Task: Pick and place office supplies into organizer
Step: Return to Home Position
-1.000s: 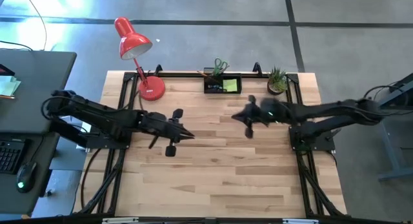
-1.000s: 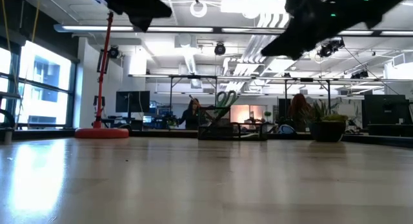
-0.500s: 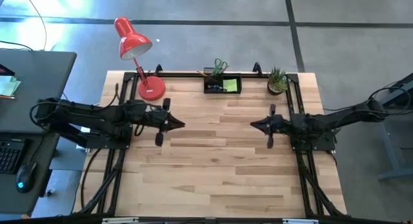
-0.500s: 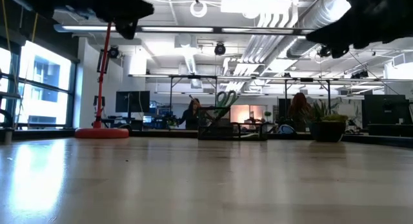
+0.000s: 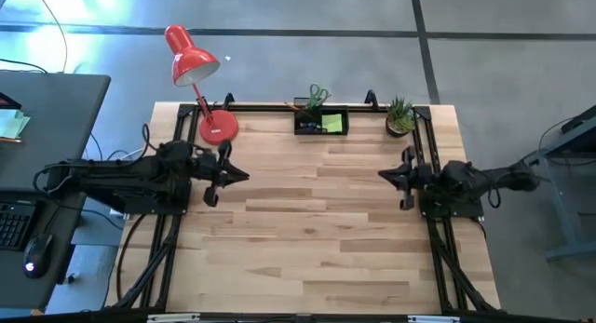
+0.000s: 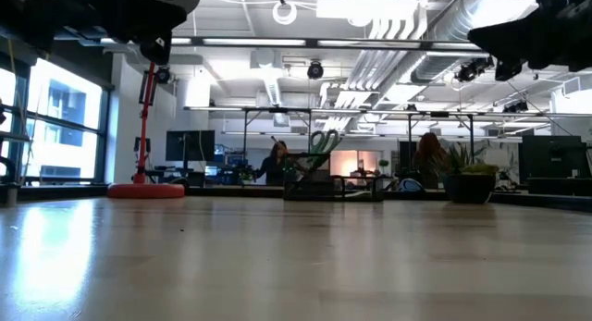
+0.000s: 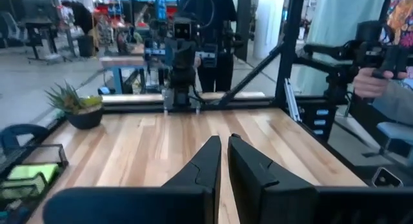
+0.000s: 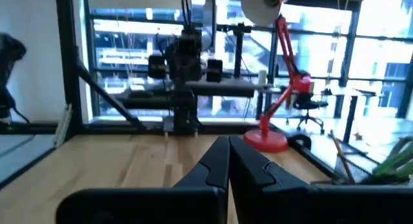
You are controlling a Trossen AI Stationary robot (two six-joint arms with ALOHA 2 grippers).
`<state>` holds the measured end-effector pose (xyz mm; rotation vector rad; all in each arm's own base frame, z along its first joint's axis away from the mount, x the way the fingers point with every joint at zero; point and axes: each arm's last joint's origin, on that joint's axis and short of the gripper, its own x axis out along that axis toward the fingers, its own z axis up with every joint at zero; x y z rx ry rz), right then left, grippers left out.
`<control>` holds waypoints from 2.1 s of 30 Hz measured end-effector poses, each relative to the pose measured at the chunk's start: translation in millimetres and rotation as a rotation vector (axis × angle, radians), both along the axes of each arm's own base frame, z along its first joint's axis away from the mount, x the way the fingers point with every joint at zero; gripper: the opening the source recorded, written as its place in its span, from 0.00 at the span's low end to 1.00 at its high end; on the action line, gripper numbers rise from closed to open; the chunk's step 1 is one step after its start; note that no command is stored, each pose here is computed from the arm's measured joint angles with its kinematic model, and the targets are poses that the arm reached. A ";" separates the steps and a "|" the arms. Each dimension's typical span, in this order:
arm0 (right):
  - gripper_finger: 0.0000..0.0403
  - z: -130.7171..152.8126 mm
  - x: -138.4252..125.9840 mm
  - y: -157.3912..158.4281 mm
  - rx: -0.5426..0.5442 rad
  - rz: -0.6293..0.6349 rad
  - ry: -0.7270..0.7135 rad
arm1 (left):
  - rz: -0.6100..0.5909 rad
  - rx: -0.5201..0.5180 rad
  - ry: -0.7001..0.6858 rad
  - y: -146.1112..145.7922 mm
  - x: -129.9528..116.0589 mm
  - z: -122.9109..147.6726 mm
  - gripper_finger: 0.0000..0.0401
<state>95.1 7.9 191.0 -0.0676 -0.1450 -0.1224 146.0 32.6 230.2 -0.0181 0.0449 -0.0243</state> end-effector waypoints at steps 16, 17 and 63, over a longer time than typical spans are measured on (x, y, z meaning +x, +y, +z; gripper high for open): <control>0.00 -9.6 -1.0 -11.5 0.085 0.022 0.081 | 0.039 -0.077 0.048 8.2 -17.6 -12.8 0.02; 0.00 -9.6 -0.9 -11.2 0.072 0.019 0.083 | 0.047 -0.074 0.041 7.9 -18.9 -12.8 0.01; 0.00 -15.9 1.3 -13.1 0.088 -0.059 0.043 | 0.088 -0.079 -0.029 -24.3 -50.4 -60.6 0.00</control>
